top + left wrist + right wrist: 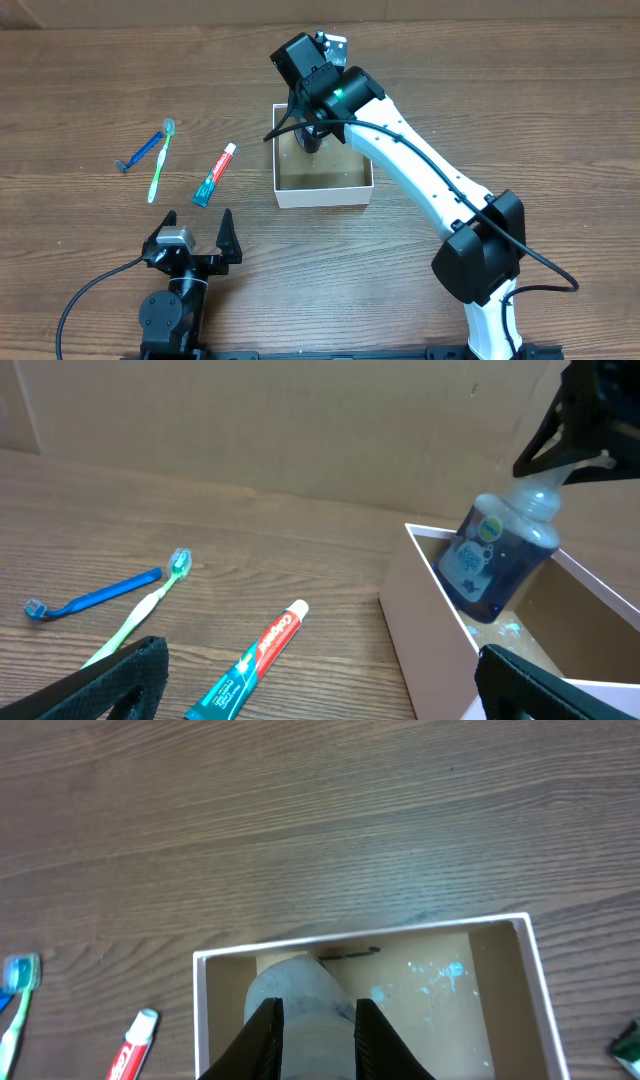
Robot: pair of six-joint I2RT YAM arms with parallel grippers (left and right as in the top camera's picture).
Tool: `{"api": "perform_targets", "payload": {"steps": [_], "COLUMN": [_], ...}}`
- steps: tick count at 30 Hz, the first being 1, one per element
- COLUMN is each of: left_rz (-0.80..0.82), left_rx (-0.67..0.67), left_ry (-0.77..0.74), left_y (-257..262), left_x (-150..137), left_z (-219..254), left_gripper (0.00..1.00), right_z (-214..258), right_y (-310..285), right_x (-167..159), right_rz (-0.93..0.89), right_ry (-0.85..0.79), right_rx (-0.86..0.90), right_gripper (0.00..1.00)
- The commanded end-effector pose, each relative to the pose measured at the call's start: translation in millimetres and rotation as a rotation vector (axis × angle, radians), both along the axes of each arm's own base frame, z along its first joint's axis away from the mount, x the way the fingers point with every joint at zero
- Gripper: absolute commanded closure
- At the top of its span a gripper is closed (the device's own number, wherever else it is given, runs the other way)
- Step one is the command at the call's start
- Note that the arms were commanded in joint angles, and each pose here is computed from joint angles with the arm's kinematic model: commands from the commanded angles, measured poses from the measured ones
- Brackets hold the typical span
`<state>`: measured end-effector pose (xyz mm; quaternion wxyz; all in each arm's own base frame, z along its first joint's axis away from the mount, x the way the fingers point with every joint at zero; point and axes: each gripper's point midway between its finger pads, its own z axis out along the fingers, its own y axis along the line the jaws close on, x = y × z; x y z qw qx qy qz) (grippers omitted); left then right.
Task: Pack container
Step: 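Lift the soap bottle with the right gripper and carry it over the box, then lower the soap bottle into the box's left corner and release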
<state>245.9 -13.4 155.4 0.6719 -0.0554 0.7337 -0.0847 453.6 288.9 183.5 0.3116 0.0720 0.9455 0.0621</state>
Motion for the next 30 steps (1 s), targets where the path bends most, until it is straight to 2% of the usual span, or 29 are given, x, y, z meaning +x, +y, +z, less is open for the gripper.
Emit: {"api": "perform_targets", "payload": {"steps": [1, 8, 15, 30], "left_rz": [-0.002, -0.002, -0.002, -0.002], "left_rx": [0.019, 0.019, 0.019, 0.019], "left_ry": [-0.007, -0.007, -0.007, -0.007], "left_y": [0.4, 0.4, 0.4, 0.4], "left_x": [-0.1, -0.1, -0.1, -0.1], "left_z": [0.4, 0.4, 0.4, 0.4], "left_gripper": [0.0, 0.0, 0.0, 0.0], "right_z": [32.6, 21.9, -2.6, -16.6], "right_y": [0.5, 3.2, 19.7, 26.8], "right_x": [11.4, 12.4, 6.9, 8.1], "right_rz": [-0.049, -0.099, -0.074, -0.085], "right_ry": [-0.096, -0.077, -0.043, -0.028], "right_rx": [0.054, 0.082, 0.057, 0.067], "right_gripper": [0.95, 0.96, 0.96, 0.96]}}
